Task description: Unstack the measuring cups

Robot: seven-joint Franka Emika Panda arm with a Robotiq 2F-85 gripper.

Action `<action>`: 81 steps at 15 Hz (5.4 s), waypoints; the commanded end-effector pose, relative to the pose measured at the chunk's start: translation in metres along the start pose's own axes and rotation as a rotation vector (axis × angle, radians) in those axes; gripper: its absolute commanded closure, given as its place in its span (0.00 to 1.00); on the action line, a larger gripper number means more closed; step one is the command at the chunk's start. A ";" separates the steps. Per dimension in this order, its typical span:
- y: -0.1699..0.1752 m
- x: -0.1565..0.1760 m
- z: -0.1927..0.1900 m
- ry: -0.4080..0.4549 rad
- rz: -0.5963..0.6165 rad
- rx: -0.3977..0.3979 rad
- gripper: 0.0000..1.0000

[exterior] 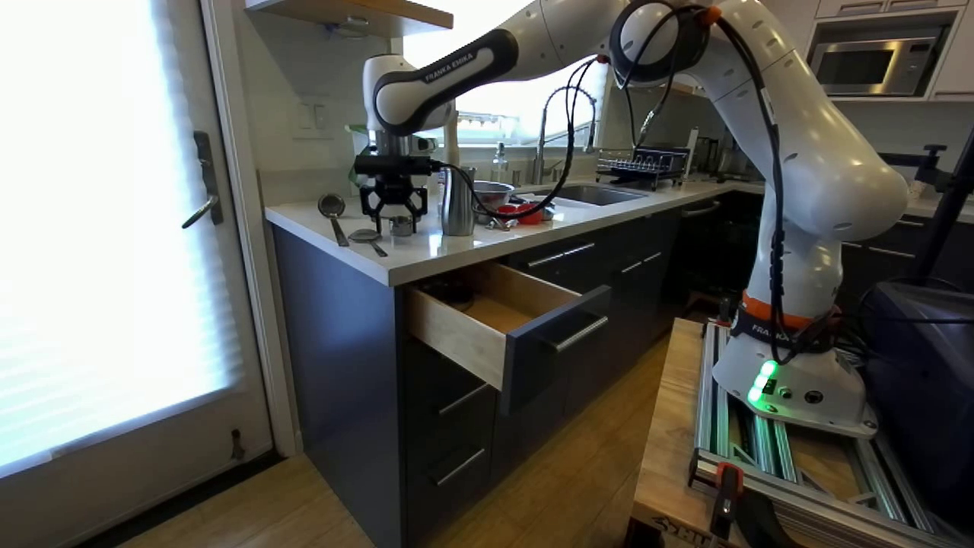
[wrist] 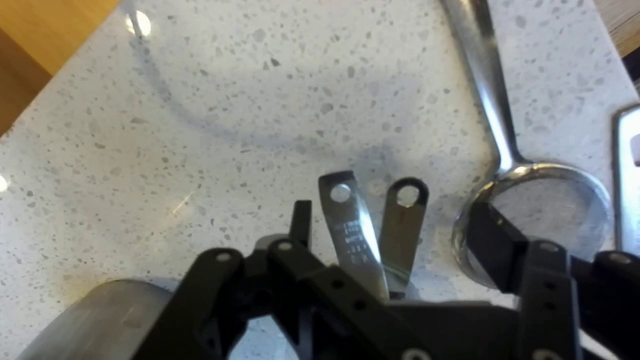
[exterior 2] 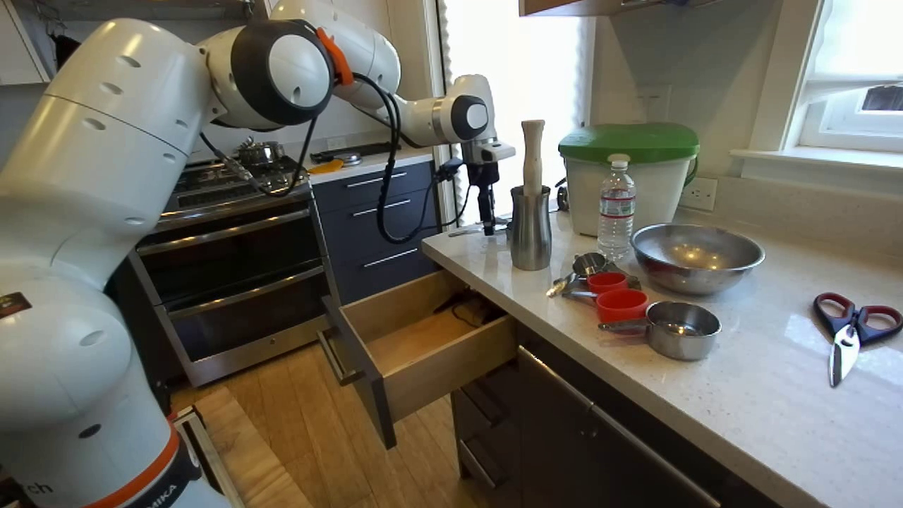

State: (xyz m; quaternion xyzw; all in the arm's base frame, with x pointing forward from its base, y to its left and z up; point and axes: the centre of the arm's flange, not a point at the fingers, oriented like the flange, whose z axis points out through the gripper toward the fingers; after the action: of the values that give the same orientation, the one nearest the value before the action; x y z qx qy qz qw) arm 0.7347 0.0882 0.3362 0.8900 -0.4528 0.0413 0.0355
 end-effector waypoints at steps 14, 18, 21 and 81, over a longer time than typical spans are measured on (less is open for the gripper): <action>-0.006 0.009 0.001 -0.008 -0.005 0.017 0.60; -0.005 0.010 0.001 -0.008 -0.003 0.017 0.83; -0.004 0.011 0.001 -0.007 -0.002 0.017 0.93; 0.072 -0.009 -0.036 -0.109 -0.180 0.022 0.00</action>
State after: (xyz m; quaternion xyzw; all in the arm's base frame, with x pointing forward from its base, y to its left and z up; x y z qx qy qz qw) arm 0.6950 0.0542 0.3632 0.9097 -0.4147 0.0162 0.0151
